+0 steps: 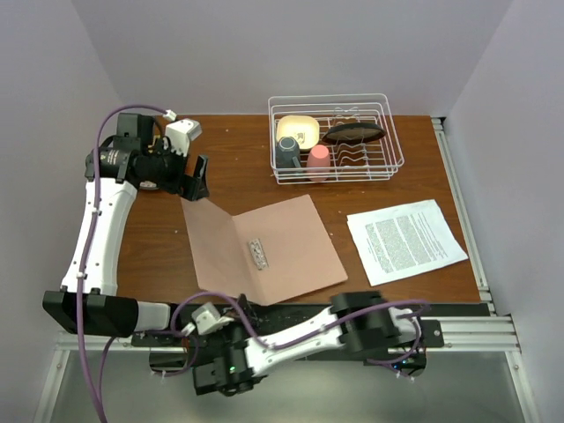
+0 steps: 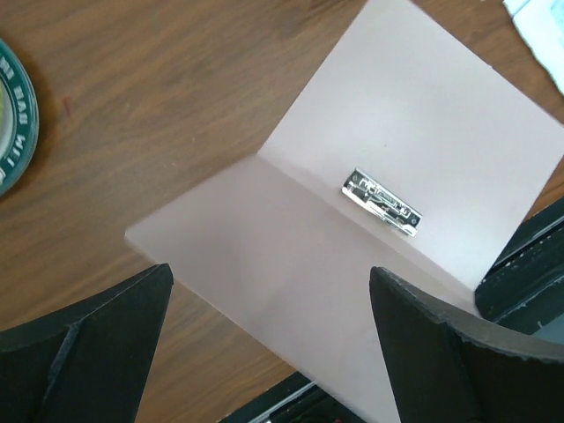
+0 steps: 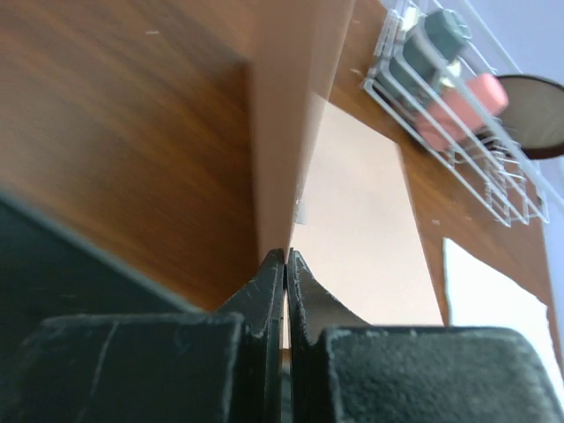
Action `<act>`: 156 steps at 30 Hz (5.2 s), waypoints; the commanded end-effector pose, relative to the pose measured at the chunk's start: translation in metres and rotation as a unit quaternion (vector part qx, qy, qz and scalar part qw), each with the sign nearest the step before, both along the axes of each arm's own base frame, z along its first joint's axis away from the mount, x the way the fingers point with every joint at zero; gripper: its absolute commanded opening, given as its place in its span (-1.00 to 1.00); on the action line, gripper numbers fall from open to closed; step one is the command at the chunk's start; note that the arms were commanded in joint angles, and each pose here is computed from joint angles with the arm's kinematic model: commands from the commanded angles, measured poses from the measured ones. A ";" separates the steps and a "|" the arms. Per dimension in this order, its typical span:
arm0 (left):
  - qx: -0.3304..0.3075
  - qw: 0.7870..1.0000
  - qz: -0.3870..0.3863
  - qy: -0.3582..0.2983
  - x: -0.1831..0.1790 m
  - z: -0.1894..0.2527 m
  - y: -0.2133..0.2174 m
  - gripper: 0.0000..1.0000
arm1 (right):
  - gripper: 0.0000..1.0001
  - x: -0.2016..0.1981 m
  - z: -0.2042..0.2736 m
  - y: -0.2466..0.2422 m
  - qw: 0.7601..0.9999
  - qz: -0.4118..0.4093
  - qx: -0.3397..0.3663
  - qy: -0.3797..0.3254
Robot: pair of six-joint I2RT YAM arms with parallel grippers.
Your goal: Put the files into the folder
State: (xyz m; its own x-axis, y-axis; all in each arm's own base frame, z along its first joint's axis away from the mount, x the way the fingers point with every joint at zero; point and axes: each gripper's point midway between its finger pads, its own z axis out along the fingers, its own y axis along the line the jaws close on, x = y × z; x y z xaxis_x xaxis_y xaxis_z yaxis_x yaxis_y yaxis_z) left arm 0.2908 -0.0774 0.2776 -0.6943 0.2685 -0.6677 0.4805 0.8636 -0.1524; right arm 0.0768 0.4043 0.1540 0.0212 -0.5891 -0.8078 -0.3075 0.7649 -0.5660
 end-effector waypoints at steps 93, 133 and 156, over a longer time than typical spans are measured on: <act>0.031 0.937 -0.335 -0.099 0.032 -0.125 -0.353 1.00 | 0.97 0.144 -0.057 -0.501 0.541 -0.717 0.376 0.230; 0.075 0.950 -0.277 -0.125 0.082 -0.245 -0.437 1.00 | 0.83 0.142 -0.094 -0.529 0.497 -0.739 0.386 0.239; -0.003 0.939 -0.333 -0.084 0.065 -0.202 -0.449 1.00 | 0.77 0.165 -0.129 -0.466 0.551 -0.695 0.351 0.299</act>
State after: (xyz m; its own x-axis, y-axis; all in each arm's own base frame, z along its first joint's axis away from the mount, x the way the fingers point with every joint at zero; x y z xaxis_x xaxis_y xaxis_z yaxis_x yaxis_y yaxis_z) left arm 0.3550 -0.5066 0.0545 -0.2942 0.6352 -0.7141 0.9201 0.3904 -0.0318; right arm 0.2333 -0.0637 0.0234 -0.4927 0.7513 -0.4390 0.8617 0.4914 -0.1263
